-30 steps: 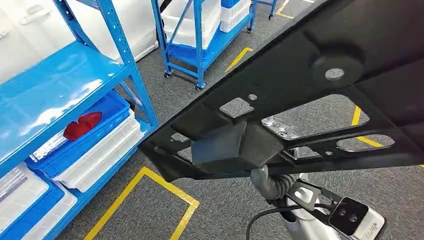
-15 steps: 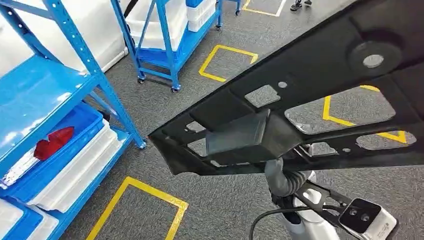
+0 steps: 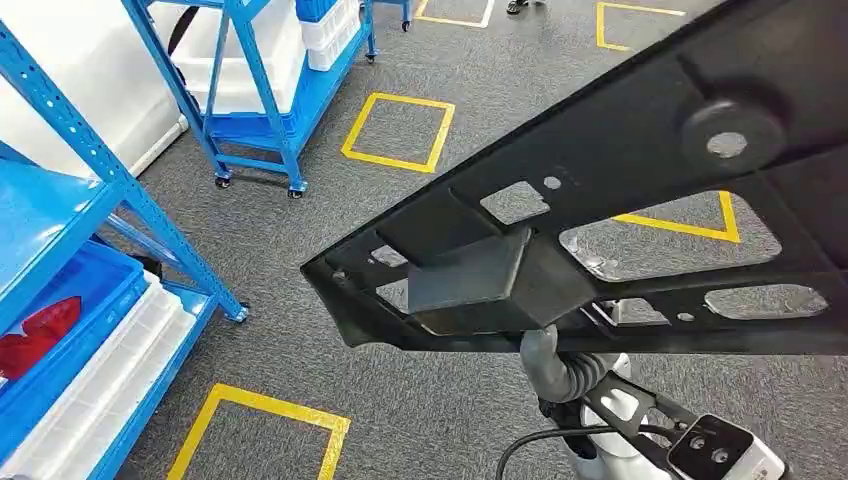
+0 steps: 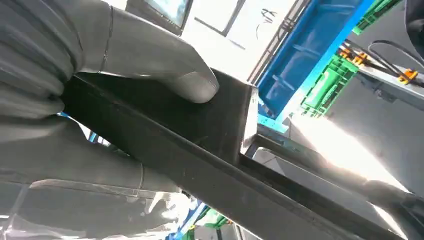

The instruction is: Take the parts from the cabinet and place them on the table.

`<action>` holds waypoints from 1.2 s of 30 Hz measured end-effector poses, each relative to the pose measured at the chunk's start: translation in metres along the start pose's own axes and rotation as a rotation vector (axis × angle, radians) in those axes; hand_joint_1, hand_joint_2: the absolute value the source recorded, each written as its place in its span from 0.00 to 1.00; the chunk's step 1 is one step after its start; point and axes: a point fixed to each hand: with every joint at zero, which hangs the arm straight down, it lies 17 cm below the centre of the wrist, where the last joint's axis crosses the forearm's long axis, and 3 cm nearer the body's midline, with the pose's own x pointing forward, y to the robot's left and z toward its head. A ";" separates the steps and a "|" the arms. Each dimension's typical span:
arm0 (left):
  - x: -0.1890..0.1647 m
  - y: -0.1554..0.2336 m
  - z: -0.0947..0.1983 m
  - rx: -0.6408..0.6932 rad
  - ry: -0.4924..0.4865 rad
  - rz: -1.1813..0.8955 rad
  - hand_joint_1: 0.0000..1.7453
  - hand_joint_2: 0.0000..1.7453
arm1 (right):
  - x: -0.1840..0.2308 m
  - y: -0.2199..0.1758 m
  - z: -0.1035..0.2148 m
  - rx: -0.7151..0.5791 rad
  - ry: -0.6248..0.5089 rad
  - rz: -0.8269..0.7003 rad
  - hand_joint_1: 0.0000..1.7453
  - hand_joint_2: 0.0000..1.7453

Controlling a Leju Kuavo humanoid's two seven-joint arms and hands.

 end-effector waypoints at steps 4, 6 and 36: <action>0.000 -0.005 0.001 -0.011 0.004 -0.010 0.00 0.00 | 0.002 -0.002 -0.004 -0.005 -0.013 0.015 1.00 1.00; -0.006 -0.006 0.002 -0.013 0.022 -0.020 0.00 0.00 | 0.001 -0.003 -0.004 -0.015 -0.011 0.022 1.00 1.00; -0.017 -0.023 0.007 -0.018 0.038 -0.025 0.00 0.00 | -0.010 0.001 -0.003 -0.052 0.009 0.029 1.00 1.00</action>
